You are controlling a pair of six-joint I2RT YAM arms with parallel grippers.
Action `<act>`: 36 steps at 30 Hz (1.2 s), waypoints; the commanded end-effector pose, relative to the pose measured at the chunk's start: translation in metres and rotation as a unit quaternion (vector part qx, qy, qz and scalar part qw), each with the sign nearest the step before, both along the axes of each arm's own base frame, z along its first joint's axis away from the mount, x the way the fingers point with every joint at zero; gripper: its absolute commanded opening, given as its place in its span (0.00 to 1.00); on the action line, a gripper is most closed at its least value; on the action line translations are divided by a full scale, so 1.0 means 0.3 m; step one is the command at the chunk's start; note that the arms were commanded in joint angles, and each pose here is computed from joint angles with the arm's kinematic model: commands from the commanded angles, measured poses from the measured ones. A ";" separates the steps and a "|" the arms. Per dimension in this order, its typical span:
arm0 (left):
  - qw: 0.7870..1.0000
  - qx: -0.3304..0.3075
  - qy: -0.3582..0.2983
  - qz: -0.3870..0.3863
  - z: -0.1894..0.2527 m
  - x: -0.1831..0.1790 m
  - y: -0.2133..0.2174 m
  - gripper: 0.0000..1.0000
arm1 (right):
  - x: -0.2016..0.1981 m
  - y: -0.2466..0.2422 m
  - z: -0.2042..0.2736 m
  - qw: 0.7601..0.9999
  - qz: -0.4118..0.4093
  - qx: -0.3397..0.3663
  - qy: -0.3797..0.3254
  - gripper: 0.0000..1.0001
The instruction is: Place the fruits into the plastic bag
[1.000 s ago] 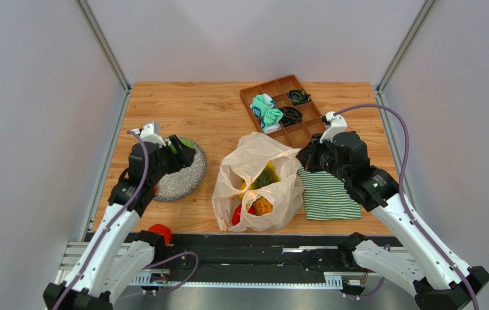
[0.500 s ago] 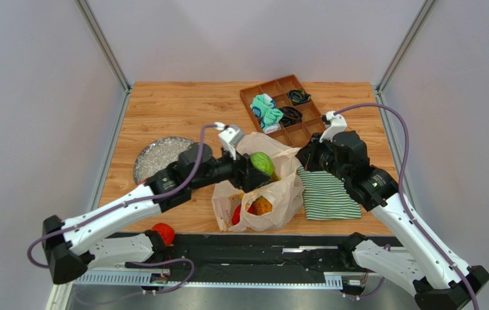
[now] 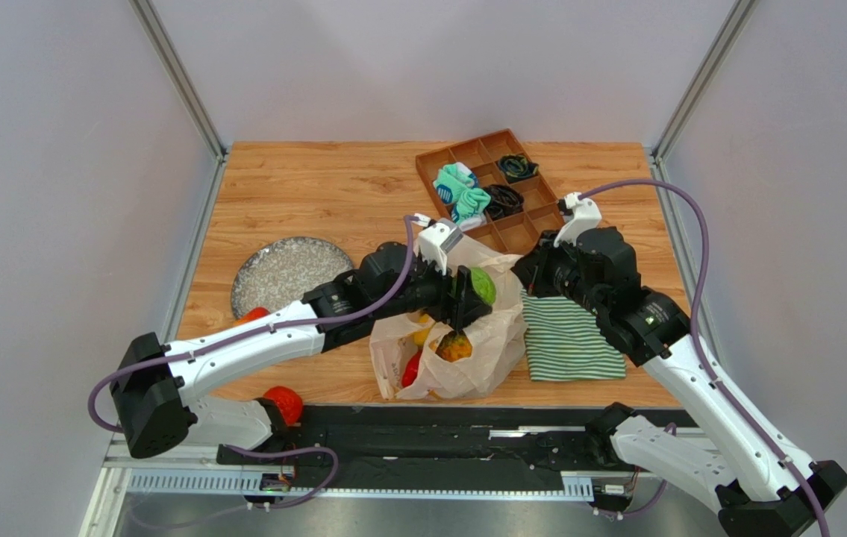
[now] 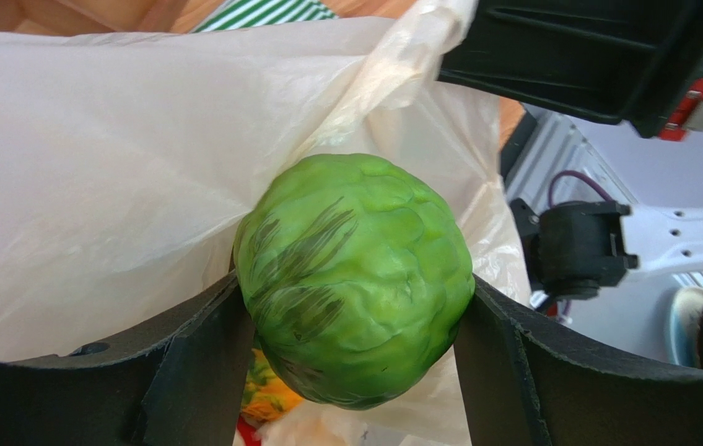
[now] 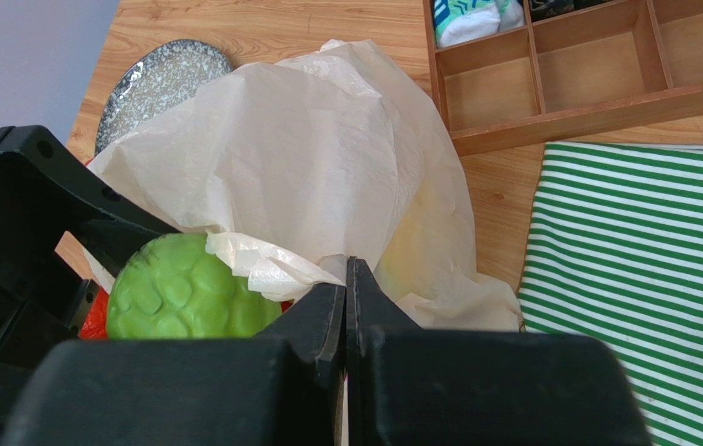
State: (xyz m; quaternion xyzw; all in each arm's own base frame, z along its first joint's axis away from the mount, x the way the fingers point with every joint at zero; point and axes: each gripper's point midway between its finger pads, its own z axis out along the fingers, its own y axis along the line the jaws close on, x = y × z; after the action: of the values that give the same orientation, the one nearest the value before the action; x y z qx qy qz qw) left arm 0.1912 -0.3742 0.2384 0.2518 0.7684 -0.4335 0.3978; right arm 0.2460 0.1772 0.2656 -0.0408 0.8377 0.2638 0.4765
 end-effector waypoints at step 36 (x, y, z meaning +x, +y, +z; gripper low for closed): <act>0.997 0.070 0.019 0.018 -0.187 -0.028 -0.084 0.97 | 0.006 0.015 0.034 1.000 0.007 0.015 -0.014 0.00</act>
State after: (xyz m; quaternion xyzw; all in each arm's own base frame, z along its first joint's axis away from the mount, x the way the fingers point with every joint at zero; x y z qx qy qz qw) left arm 0.1810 -0.3911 0.1703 0.2659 0.8195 -0.3568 0.3611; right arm 0.2436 0.1803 0.2651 -0.0467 0.8379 0.2715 0.4711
